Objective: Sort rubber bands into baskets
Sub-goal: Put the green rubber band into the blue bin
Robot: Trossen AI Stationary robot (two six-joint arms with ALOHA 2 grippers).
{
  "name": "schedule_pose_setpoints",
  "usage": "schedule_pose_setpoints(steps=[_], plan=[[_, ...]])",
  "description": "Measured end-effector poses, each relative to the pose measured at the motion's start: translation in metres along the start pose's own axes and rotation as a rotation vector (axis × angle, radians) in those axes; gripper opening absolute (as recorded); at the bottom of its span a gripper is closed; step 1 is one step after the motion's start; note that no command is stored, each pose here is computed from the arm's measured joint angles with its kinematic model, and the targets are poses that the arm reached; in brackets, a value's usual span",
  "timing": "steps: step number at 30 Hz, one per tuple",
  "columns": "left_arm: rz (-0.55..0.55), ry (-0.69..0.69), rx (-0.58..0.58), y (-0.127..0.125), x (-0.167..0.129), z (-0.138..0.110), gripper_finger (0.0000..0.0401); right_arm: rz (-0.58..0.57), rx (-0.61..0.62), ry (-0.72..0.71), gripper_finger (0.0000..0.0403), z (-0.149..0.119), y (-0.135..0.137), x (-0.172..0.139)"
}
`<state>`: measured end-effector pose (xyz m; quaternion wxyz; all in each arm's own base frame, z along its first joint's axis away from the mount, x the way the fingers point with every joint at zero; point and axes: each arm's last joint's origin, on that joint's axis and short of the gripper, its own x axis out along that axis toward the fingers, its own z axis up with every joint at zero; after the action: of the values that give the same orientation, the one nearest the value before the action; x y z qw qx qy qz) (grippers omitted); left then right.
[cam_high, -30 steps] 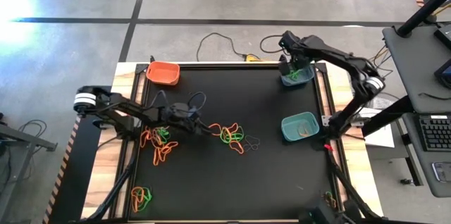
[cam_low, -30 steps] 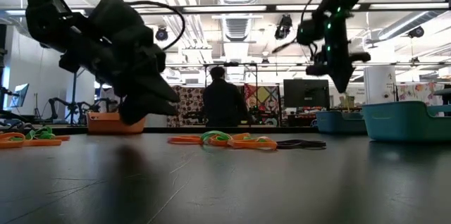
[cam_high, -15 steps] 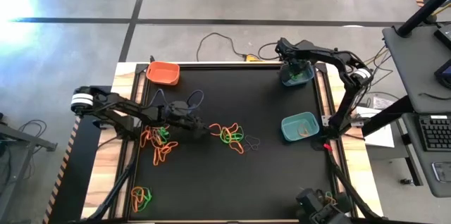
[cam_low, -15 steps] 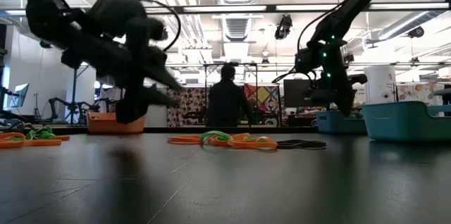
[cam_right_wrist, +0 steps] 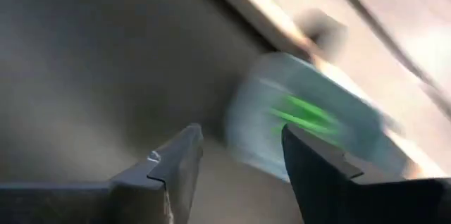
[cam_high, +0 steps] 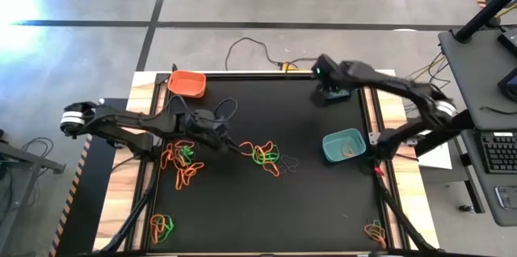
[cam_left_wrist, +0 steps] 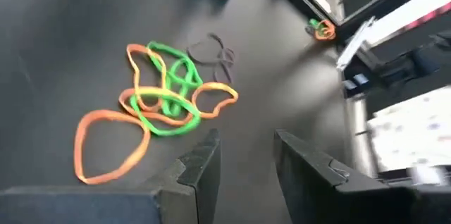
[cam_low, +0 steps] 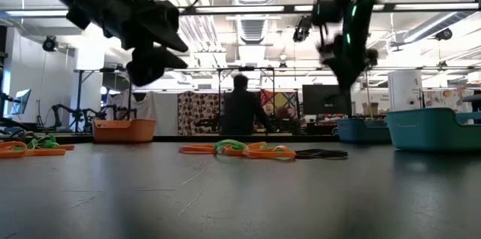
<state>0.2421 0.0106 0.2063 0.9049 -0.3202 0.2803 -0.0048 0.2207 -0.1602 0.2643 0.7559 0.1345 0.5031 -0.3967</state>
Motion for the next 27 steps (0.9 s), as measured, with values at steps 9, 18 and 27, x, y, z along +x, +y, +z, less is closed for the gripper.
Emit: schedule_pose_setpoints(steps=[9, 18, 27], plan=[[-0.082, -0.181, 0.125, -0.010, -0.001, 0.010, 0.0116, 0.558, -0.309, -0.194, 0.0184, -0.069, 0.120, -0.056], [-0.102, -0.099, 0.157, -0.026, 0.010, -0.015, 0.0117, 0.527, -0.373, -0.188, 0.0200, -0.100, 0.192, -0.027], [0.008, -0.096, 0.214, -0.048, 0.019, -0.045, 0.0139, 0.486, -0.431, -0.131, 0.0202, -0.084, 0.241, 0.006]])
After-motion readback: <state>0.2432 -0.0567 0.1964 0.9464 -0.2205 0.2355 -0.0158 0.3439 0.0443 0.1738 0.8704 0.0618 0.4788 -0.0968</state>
